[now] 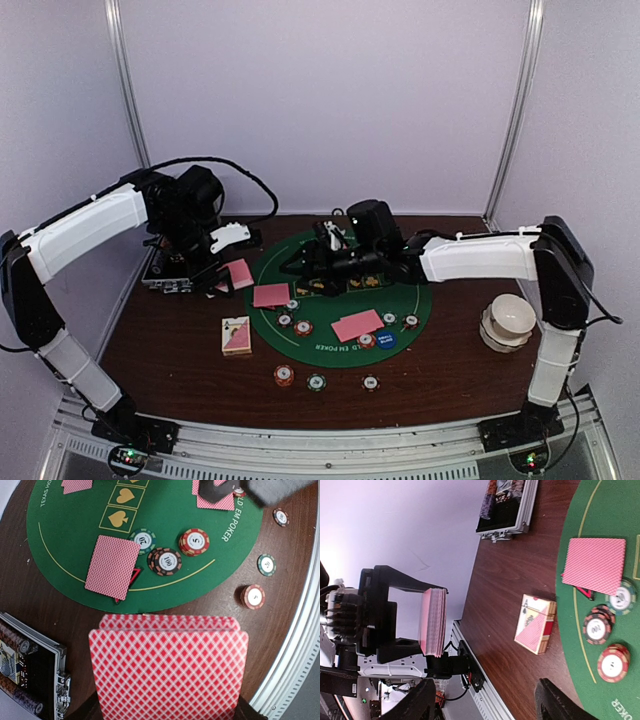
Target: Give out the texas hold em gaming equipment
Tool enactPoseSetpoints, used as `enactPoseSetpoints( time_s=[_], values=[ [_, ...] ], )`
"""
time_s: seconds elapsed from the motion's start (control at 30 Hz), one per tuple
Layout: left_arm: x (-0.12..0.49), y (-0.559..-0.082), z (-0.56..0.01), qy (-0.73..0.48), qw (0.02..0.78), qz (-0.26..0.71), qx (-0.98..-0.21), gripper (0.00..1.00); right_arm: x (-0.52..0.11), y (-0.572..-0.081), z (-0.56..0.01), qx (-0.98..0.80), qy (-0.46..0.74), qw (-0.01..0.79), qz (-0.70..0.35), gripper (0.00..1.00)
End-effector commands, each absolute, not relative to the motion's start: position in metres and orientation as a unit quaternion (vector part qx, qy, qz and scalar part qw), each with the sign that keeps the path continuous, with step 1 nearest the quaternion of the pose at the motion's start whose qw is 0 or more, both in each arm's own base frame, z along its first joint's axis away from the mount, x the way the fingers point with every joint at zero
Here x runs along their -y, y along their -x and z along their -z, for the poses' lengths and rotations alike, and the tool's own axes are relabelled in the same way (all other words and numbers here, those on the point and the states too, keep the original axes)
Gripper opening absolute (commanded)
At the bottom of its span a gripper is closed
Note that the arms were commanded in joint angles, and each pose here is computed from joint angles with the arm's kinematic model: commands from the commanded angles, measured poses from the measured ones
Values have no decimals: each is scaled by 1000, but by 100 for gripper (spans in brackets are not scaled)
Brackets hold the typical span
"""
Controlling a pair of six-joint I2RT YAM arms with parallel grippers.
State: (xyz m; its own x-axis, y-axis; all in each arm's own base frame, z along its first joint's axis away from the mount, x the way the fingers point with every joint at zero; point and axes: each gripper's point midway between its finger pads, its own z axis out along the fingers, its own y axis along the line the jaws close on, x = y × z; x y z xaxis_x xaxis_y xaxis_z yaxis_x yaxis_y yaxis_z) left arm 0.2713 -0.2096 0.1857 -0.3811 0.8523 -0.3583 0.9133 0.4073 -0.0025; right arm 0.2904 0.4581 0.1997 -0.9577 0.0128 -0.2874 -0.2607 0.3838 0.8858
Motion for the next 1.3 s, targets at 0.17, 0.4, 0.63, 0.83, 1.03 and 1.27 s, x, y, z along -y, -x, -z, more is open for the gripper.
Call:
enactPoseSetpoints(
  time_s=[0.17, 0.4, 0.63, 0.83, 1.03, 1.27],
  values=[
    [217, -277, -198, -536, 173, 112, -819, 0, -529, -282, -239, -750, 87, 92, -649, 73],
    [218, -276, -198, -536, 173, 115, -818, 0, -546, -278, -235, -742, 90, 77, -660, 73],
    [218, -274, -200, -537, 175, 117, -817, 0, -560, -281, -221, -746, 88, 58, -658, 73],
    [218, -273, -200, -538, 176, 118, -816, 0, -570, -284, -216, -744, 87, 46, -661, 73],
    [217, -274, -201, -539, 177, 116, -815, 0, -574, -286, -205, -745, 79, 31, -662, 70],
    [216, -274, -202, -540, 179, 113, -815, 0, -553, -297, -191, -752, 63, 29, -655, 61]
  ],
)
